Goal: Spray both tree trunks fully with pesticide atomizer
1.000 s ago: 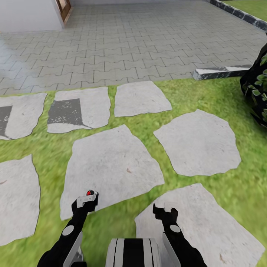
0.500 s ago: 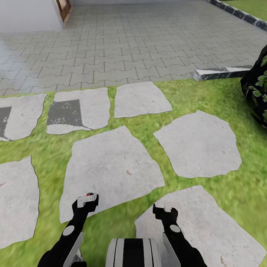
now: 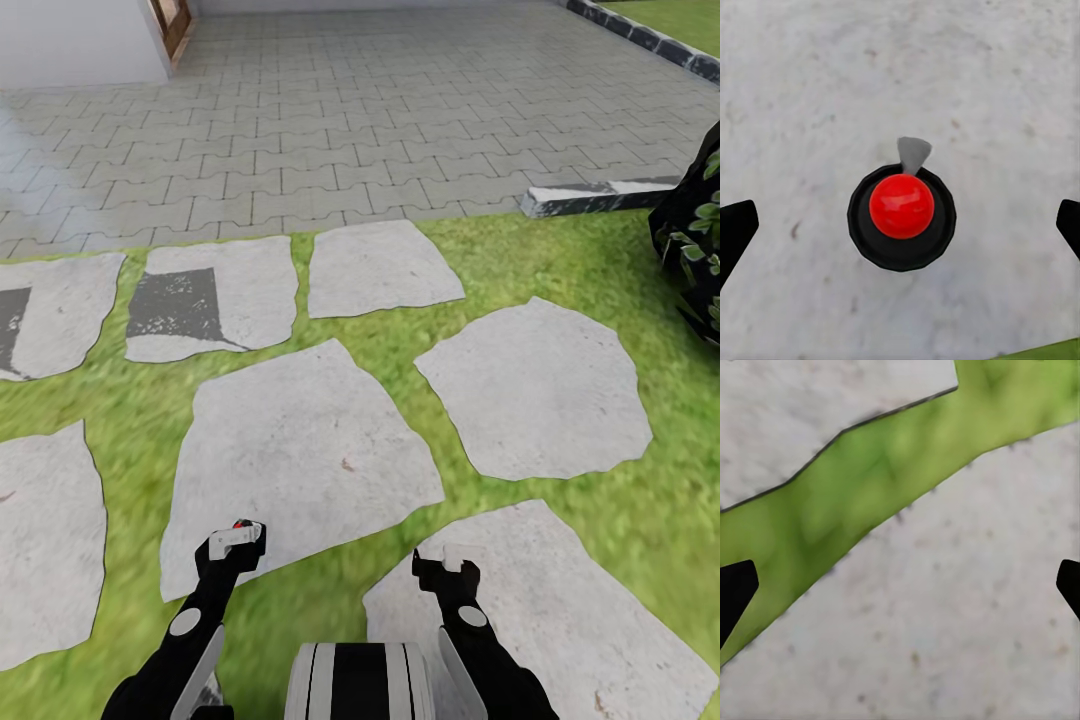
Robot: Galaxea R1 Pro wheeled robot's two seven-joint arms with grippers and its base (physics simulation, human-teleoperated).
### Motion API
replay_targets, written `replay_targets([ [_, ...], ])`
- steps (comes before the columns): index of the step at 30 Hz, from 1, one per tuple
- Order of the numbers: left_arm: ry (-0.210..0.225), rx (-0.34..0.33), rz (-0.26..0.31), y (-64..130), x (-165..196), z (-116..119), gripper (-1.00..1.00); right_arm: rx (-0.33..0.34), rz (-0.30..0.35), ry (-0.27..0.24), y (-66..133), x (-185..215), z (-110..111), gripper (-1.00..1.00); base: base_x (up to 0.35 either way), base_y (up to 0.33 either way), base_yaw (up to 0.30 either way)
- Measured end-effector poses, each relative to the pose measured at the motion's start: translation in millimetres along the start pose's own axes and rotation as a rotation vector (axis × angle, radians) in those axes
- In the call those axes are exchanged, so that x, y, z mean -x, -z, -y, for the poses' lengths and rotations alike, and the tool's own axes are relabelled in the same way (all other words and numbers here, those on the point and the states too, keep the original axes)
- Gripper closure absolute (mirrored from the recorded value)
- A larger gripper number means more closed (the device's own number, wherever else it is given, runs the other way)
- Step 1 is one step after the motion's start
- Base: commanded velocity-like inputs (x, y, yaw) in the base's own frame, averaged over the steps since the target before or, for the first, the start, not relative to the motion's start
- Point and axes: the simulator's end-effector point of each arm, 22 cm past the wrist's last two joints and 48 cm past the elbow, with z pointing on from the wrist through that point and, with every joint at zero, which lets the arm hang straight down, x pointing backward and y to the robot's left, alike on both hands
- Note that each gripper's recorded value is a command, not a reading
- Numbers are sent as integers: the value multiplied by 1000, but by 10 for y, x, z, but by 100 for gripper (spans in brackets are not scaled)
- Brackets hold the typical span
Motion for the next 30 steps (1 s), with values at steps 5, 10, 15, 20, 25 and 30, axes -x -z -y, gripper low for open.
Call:
replay_targets([
  [5,1,-1,0,0,-1,6,-100,0,0,0,0,-3,2,-100,0,0,0],
  [10,1,-1,0,1,-1,8,-100,0,-1,0,-1,-5,3,-100,0,0,0],
  [15,1,-1,0,1,-1,8,-100,-1,-1,1,-2,-5,9,-100,0,0,0],
  [20,2,1,0,0,-1,-1,-100,-2,0,1,-2,-2,13,-100,0,0,0],
  [25,3,3,0,0,0,-8,-100,-2,0,1,-2,-3,13,-100,0,0,0],
  [30,3,4,0,-1,2,-14,-100,-1,0,1,-2,-1,12,-100,0,0,0],
])
